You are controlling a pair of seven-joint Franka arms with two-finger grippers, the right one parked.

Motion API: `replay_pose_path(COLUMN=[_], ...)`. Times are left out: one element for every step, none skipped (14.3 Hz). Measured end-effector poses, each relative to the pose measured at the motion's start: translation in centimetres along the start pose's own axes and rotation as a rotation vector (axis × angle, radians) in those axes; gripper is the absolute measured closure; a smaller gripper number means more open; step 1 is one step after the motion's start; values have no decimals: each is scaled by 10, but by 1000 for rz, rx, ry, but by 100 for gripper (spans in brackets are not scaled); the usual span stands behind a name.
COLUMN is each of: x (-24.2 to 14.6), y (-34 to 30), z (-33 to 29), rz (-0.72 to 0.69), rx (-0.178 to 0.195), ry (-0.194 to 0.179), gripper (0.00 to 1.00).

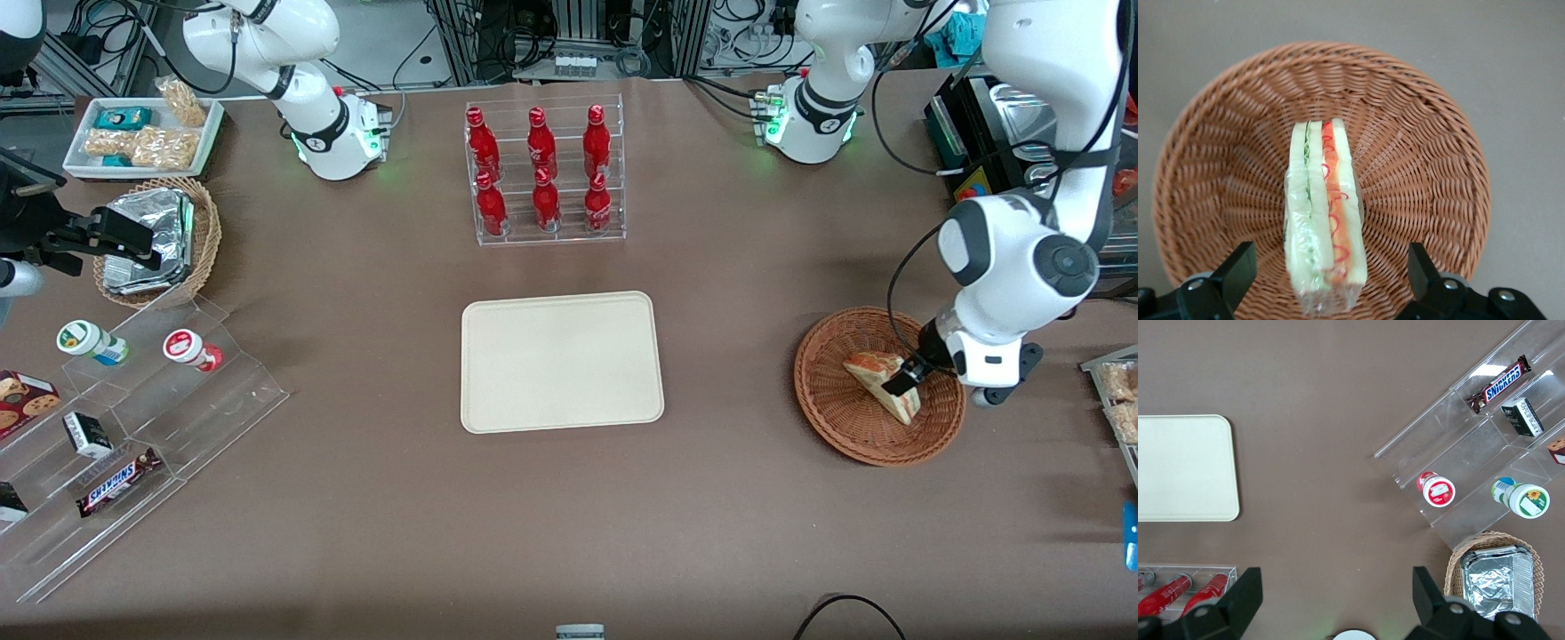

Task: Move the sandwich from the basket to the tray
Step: 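Lower the left gripper and close it on the wrapped sandwich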

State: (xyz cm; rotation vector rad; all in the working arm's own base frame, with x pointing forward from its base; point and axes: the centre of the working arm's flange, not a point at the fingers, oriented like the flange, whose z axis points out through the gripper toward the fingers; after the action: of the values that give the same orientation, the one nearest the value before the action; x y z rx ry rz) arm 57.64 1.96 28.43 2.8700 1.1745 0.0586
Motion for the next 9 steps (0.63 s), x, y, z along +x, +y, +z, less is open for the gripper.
replay_pose_path(x=[-1,-2,-3,-4,-6,-8,-10,-12,-17], y=[-1,-2,-3,-4,-4,-2,1,7,20], z=[12,22,30,34,34,30,21,5,-16], rz=[-19,-25,-25,-23,-13,9,39,68,102], rx=[11,23,32,40,58,87,125,161,188], ry=[-12,-25,-35,-44,-56,-67,-74,-83,-91], gripper=[0,7,19,30,40,49,59,67,74])
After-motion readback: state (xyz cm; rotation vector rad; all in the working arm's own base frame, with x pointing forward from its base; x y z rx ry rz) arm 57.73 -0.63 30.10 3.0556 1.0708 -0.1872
